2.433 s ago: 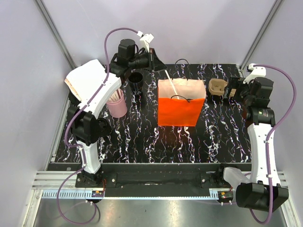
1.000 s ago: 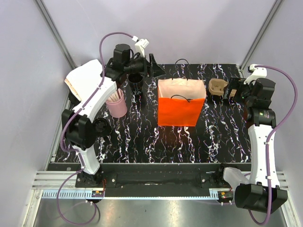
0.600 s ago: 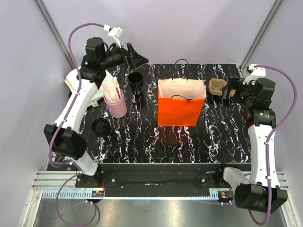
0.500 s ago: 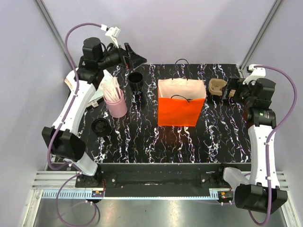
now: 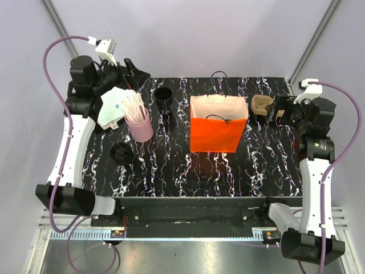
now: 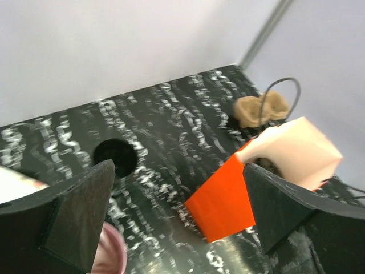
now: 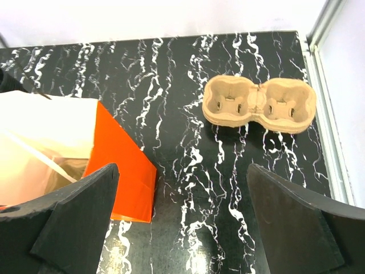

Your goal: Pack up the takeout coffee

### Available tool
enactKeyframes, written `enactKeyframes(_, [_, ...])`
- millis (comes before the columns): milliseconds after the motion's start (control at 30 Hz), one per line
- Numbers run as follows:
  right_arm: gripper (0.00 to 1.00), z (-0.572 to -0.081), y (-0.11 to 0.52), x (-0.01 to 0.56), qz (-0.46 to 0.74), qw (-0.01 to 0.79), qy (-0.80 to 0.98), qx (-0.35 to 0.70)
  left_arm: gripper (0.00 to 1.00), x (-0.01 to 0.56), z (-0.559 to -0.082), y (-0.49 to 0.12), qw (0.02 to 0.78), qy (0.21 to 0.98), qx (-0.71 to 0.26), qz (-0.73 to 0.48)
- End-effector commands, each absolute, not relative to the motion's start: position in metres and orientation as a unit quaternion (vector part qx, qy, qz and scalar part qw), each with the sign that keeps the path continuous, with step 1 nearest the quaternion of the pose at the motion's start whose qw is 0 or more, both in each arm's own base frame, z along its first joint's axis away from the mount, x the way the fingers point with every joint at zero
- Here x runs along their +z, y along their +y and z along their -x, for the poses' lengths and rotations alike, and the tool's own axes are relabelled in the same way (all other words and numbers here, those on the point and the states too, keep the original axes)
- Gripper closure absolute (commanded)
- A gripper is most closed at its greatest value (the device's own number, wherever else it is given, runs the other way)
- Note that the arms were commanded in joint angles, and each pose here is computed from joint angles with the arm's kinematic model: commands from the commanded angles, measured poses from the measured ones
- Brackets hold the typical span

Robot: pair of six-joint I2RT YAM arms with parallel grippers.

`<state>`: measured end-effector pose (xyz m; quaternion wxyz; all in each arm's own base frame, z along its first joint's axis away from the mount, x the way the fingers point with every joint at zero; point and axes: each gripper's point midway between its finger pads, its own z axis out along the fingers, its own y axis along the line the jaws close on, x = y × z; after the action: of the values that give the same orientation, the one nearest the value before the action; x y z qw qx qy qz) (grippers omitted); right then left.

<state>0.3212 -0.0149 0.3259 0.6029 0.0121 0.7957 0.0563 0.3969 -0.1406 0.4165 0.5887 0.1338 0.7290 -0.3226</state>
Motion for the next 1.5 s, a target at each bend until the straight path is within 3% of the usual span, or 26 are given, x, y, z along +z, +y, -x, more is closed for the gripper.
enactKeyframes(0, [0.0,-0.314,-0.007,0.367,0.018,0.652,0.756,0.061,0.01,0.426,-0.38,-0.112,0.636,0.717,-0.25,-0.138])
enactKeyframes(433, [0.0,-0.289,0.004,0.44,0.082,0.705,0.704,0.037,0.01,0.453,-0.333,-0.057,0.705,0.695,-0.103,-0.096])
enactKeyframes(800, [0.0,-0.264,-0.014,0.494,0.041,0.745,0.666,-0.019,0.01,0.468,-0.312,0.004,0.721,0.692,0.027,-0.001])
enactKeyframes(1067, [0.0,-0.248,-0.03,0.517,-0.03,0.767,0.64,-0.035,0.01,0.457,-0.31,0.007,0.718,0.696,0.023,0.008])
enactKeyframes(1467, [0.0,-0.254,-0.023,0.506,-0.022,0.76,0.65,-0.013,0.01,0.456,-0.307,0.011,0.719,0.694,0.031,0.009])
